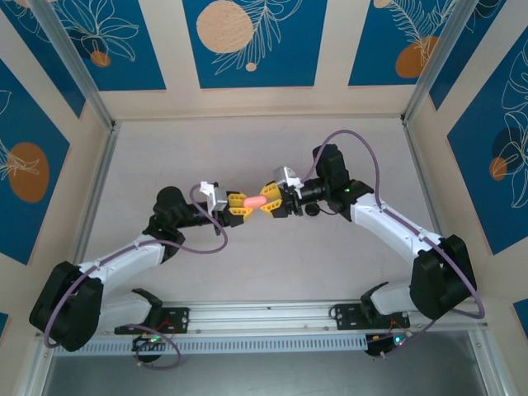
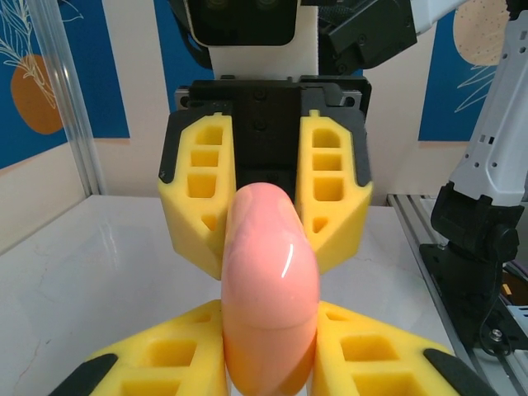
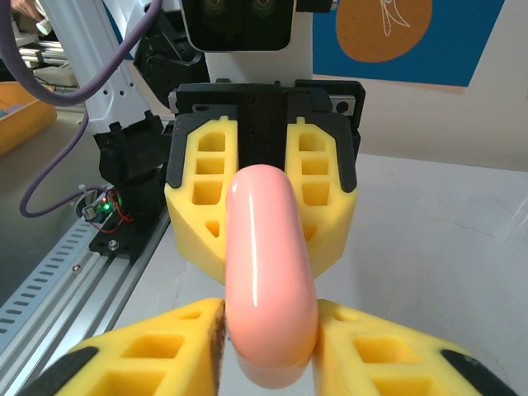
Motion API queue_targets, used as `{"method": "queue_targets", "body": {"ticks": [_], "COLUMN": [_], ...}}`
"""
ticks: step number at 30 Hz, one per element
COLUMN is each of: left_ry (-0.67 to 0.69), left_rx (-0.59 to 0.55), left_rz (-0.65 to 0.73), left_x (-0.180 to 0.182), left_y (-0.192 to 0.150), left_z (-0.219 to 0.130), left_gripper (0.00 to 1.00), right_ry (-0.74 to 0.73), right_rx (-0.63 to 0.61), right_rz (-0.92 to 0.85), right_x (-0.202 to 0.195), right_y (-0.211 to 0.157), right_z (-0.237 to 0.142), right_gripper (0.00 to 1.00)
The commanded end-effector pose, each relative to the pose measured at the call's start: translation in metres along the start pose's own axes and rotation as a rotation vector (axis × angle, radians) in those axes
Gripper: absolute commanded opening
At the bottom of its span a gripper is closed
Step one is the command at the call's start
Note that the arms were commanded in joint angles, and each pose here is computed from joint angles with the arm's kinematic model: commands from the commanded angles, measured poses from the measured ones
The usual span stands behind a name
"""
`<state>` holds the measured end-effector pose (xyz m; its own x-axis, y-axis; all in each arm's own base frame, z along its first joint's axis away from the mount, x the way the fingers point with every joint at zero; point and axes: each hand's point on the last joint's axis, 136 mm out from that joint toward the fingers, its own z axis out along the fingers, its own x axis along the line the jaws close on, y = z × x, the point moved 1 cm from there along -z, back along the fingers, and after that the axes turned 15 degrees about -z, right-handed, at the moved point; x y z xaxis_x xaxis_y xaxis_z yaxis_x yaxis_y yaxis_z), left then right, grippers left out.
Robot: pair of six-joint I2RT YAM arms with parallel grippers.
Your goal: Insert the wireless bluetooth earbuds into the charging case
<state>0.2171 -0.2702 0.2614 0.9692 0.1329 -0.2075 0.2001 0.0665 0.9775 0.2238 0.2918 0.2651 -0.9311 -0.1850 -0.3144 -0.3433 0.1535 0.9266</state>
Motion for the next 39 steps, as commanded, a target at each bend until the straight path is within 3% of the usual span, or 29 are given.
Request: {"method": "queue_targets", "body": {"ticks": [1, 5, 8, 10, 23, 31, 39], "left_ry": [-0.024, -0.021, -0.023, -0.023, -0.04, 0.001, 0.152], "left_rx": [-0.026, -0.023, -0.023, -0.023, -0.006, 0.034, 0.076], "left_rz": [0.036, 0.029, 0.023, 0.023, -0.001, -0.068, -0.249], "left_x": [-0.009, -0.008, -0.008, -0.008, -0.009, 0.001, 0.037], "left_y": [0.009, 0.008, 0.008, 0.008, 0.006, 0.001, -0.011], "left_z": [0.0, 0.0, 0.001, 0.001, 0.002, 0.006, 0.016], "left_gripper": [0.25, 0.31, 0.43, 0.44, 0.28, 0.25, 0.2], "right_ry": [0.049, 0.052, 0.048, 0.048, 0.033, -0.073, -0.362], "right_rx": [-0.043, -0.035, -0.013, 0.001, 0.031, 0.072, 0.065], "right_rz": [-0.019, -0.026, -0.027, -0.027, -0.02, 0.024, 0.271], "right_x": [0.004, 0.005, 0.006, 0.006, 0.005, -0.002, -0.028], "right_y": [0.012, 0.012, 0.008, 0.006, 0.004, 0.0, -0.007], "right_z": [0.003, 0.002, 0.002, 0.001, -0.004, -0.02, -0.07], "right_gripper": [0.27, 0.16, 0.14, 0.14, 0.14, 0.36, 0.58]}}
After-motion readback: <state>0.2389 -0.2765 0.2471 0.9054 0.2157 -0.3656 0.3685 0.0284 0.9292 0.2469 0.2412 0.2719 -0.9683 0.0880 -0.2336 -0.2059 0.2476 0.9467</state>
